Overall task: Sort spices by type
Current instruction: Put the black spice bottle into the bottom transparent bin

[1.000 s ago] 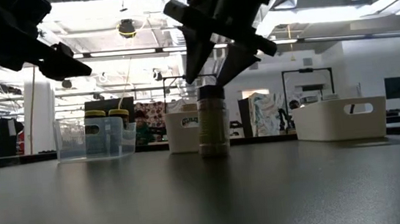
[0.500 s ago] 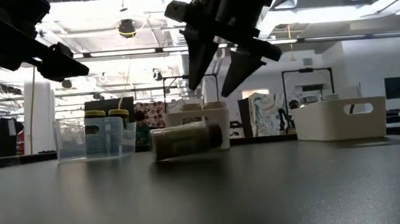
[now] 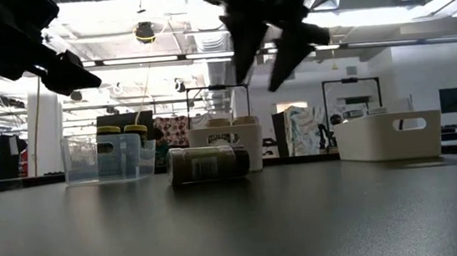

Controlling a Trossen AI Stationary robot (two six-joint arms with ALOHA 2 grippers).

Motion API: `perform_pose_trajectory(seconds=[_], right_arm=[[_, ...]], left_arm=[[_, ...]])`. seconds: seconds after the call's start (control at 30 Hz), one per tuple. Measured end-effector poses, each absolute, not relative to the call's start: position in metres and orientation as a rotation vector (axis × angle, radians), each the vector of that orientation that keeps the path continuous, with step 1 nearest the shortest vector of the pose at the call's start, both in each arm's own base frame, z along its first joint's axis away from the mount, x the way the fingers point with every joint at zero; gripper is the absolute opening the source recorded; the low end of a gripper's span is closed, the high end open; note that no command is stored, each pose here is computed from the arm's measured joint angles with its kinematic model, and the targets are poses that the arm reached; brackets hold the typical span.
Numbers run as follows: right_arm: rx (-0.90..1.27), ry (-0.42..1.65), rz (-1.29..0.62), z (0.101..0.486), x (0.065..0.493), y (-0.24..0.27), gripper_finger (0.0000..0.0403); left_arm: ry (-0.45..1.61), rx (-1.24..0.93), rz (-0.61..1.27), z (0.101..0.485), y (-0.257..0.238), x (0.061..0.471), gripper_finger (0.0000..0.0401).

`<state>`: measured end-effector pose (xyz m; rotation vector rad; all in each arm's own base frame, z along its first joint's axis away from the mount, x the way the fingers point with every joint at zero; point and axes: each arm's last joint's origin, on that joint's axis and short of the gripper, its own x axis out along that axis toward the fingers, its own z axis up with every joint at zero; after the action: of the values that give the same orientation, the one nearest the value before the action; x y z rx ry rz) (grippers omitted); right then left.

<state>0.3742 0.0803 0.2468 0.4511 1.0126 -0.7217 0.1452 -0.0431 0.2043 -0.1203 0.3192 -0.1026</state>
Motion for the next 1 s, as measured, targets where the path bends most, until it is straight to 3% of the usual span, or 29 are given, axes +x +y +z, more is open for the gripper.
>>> perform_pose_trajectory(seconds=[0.23,0.4,0.77,1.0], right_arm=[[0.373,1.145,-0.784,0.245,0.344,0.103,0.0317],[0.398,1.133,-0.785,0.223,0.329,0.12,0.0316],[0.481,1.037,-0.674,0.214,0.283,0.138,0.0315],[0.434,1.013,-0.627,0.22,0.251,0.141,0.0315]], left_arm=[[0.299,-0.311,-0.004,0.208,-0.041,0.149,0.0338],[0.431,-0.35,0.043,0.211,-0.044,0.162,0.0331],[0.623,-0.235,0.149,0.236,-0.067,0.252,0.0325],[0.762,-0.238,0.27,0.225,-0.062,0.31,0.0325]])
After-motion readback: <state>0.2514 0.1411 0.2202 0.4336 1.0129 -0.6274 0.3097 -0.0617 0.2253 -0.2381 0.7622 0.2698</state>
